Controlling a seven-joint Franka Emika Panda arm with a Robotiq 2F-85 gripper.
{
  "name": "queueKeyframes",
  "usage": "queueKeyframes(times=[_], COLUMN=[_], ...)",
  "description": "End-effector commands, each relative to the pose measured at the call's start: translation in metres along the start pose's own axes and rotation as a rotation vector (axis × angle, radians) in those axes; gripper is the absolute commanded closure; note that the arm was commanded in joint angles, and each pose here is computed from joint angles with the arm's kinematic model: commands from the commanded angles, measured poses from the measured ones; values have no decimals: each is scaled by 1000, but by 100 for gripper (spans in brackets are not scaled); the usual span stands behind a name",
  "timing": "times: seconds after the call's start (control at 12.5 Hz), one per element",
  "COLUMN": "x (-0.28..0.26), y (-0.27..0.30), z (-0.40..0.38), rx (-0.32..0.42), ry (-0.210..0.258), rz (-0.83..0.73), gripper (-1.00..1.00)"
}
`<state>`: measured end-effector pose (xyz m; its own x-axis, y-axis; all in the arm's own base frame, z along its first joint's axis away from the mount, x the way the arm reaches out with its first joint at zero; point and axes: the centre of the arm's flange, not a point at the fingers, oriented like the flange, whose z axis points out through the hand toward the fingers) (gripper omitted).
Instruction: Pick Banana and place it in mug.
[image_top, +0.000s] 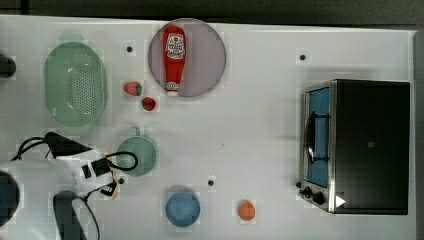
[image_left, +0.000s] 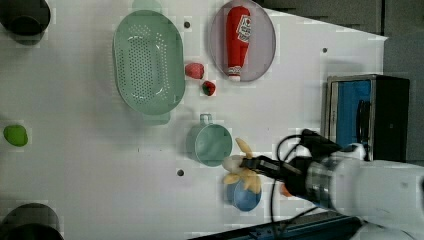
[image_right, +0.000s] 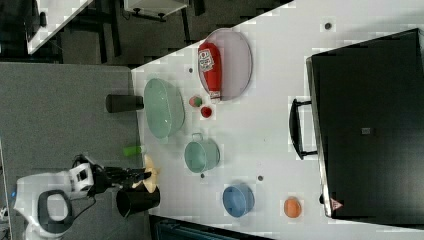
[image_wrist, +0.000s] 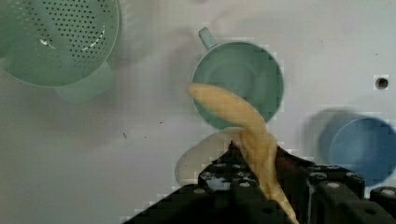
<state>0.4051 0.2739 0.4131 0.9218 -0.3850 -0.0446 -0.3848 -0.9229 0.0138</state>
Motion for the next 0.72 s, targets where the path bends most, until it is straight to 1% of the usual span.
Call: queueKeyframes(times=[0.08,0.24,0.32,0.56,0.72], x=[30,34,36,43,47], y=[13,13,14,22,21], z=[54,83,94,113,105], rx=[23,47,53,43,56], ry=[-37,-41,-45,-70,-56], rz=[151,156,162,185,188], gripper=[45,45,37,-27,-72])
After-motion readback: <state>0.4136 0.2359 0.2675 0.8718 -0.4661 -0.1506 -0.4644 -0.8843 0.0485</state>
